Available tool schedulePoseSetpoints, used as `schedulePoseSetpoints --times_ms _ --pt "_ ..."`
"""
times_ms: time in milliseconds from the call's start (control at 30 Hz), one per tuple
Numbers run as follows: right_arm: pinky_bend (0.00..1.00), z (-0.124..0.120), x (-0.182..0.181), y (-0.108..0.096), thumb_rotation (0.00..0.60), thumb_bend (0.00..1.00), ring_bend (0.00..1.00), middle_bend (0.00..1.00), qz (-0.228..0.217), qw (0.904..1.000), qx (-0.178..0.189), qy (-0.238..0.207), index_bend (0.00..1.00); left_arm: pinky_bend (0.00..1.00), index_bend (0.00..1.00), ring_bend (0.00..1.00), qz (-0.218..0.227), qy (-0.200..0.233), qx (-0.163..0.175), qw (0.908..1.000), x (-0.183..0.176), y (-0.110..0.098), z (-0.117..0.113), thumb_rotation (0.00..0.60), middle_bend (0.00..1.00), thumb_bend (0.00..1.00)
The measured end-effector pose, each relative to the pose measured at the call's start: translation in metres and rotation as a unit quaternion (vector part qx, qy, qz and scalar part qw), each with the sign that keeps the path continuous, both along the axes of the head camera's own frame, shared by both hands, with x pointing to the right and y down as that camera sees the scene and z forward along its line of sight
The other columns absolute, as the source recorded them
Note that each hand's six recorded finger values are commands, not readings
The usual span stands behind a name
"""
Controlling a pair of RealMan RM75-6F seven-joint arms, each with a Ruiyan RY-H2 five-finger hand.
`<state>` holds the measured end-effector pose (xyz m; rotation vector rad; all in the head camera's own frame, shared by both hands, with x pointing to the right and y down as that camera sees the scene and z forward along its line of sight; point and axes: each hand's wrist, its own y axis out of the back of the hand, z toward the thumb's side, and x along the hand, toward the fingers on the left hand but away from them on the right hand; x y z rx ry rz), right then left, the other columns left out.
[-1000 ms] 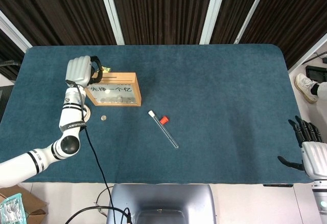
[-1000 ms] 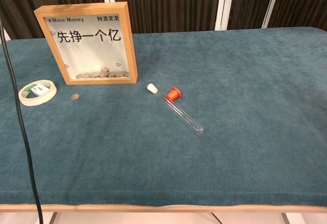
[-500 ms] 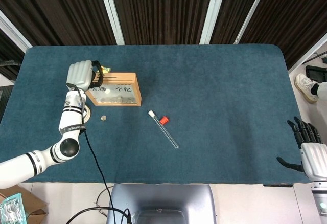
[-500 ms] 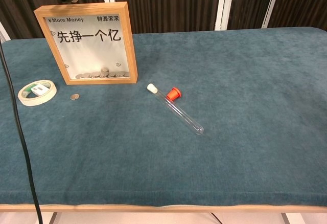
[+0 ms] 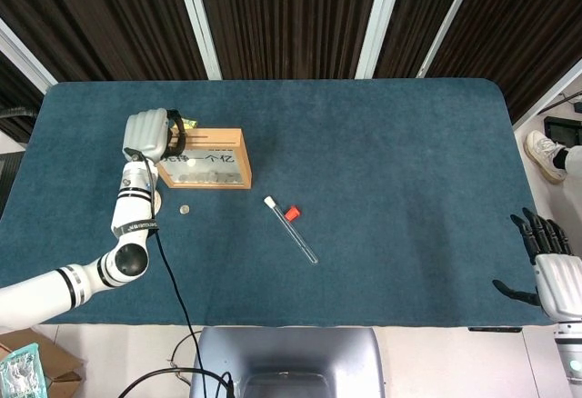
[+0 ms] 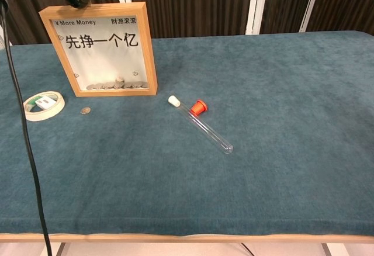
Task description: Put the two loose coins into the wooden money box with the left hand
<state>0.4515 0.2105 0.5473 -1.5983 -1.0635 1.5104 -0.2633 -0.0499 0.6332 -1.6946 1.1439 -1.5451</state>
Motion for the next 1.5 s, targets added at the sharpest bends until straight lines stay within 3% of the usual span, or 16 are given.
schedulePoseSetpoints --times_ms 300,600,800,1067,1300,1500 --pt "0.0 0.001 -0.001 -0.001 0.6 0.11 0.0 0.0 0.003 1.0 0.002 0.004 0.0 1.0 0.64 1.0 0.005 -0.004 -0.004 1.0 -0.004 0.001 0.0 0.6 1.0 0.55" --pt "0.0 0.001 -0.001 -0.001 0.6 0.11 0.0 0.0 0.004 1.0 0.003 0.004 0.0 1.0 0.45 1.0 0.006 -0.003 -0.008 0.9999 -0.006 0.002 0.002 0.6 1.0 0.47" --pt "0.0 0.0 0.0 0.0 0.6 0.11 0.0 0.0 0.003 1.0 0.0 0.005 0.0 1.0 0.41 1.0 0.008 0.002 -0.003 1.0 -0.004 0.003 0.0 0.6 1.0 0.43" --pt "0.0 0.001 -0.002 0.001 0.6 0.11 0.0 0.0 -0.003 1.0 -0.003 0.003 0.0 1.0 0.36 1.0 0.027 0.008 0.039 0.9988 -0.001 0.011 -0.017 0.6 1.0 0.37" --pt "0.0 -0.001 -0.006 0.003 0.6 0.11 0.0 0.0 -0.01 1.0 0.0 -0.002 0.0 1.0 0.36 1.0 0.055 0.044 0.084 0.994 -0.016 0.053 -0.029 0.6 1.0 0.36" --pt "0.0 -0.002 -0.013 0.007 0.6 0.11 0.0 0.0 -0.022 0.9997 -0.001 -0.009 0.0 1.0 0.36 1.0 0.046 0.037 0.056 0.9967 -0.059 0.114 -0.02 0.6 1.0 0.37"
